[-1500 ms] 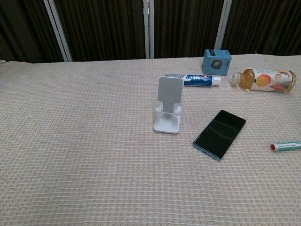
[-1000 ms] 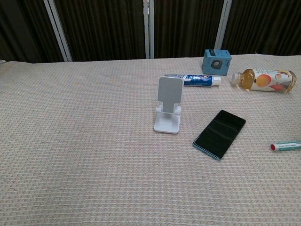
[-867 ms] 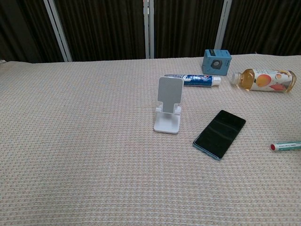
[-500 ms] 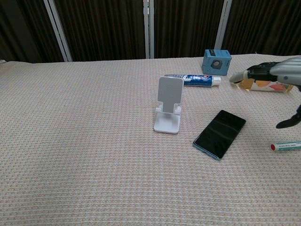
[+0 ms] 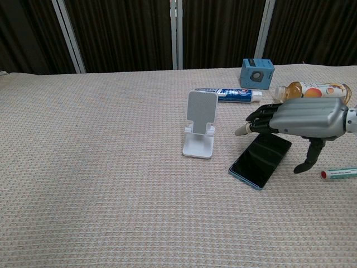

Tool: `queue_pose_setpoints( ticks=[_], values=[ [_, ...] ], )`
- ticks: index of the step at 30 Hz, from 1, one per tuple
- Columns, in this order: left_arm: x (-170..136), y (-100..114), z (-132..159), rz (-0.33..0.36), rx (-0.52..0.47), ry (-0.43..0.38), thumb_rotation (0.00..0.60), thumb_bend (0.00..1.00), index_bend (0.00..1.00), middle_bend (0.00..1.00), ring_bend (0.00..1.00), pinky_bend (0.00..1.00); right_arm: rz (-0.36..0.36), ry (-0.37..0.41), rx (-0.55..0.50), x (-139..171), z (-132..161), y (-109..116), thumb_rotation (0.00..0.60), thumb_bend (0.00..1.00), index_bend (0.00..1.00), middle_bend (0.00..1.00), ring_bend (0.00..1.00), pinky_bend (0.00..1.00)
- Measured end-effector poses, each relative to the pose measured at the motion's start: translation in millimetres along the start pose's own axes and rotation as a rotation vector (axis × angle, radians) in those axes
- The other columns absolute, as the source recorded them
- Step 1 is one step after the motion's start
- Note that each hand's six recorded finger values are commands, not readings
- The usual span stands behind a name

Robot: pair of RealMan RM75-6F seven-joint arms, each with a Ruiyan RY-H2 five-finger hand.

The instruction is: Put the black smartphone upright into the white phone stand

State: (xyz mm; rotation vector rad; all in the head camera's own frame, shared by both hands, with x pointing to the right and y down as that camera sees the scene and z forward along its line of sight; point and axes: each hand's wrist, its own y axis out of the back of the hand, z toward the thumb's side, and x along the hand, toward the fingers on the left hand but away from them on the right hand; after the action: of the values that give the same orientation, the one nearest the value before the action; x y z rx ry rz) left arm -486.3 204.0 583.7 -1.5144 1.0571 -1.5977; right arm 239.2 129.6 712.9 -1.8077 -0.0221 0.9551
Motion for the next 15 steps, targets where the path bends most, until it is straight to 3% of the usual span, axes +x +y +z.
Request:
queue_pose_setpoints(
  ticks=[5, 15],
  values=[
    [0.0, -0.1, -0.7, 0.001, 0.001, 0.002, 0.600, 0.00, 0.00, 0.00, 0.00, 0.00, 0.037, 0.027, 0.064, -1.9, 3.4, -14.1, 0.600, 0.00, 0.10, 0.13, 0.06, 0.08],
    [-0.1, -1.0, -0.7, 0.001, 0.008, 0.006, 0.600, 0.00, 0.00, 0.00, 0.00, 0.00, 0.014, 0.027, 0.148, -15.8, 4.0, -20.0, 0.600, 0.00, 0.07, 0.09, 0.06, 0.08]
  ],
)
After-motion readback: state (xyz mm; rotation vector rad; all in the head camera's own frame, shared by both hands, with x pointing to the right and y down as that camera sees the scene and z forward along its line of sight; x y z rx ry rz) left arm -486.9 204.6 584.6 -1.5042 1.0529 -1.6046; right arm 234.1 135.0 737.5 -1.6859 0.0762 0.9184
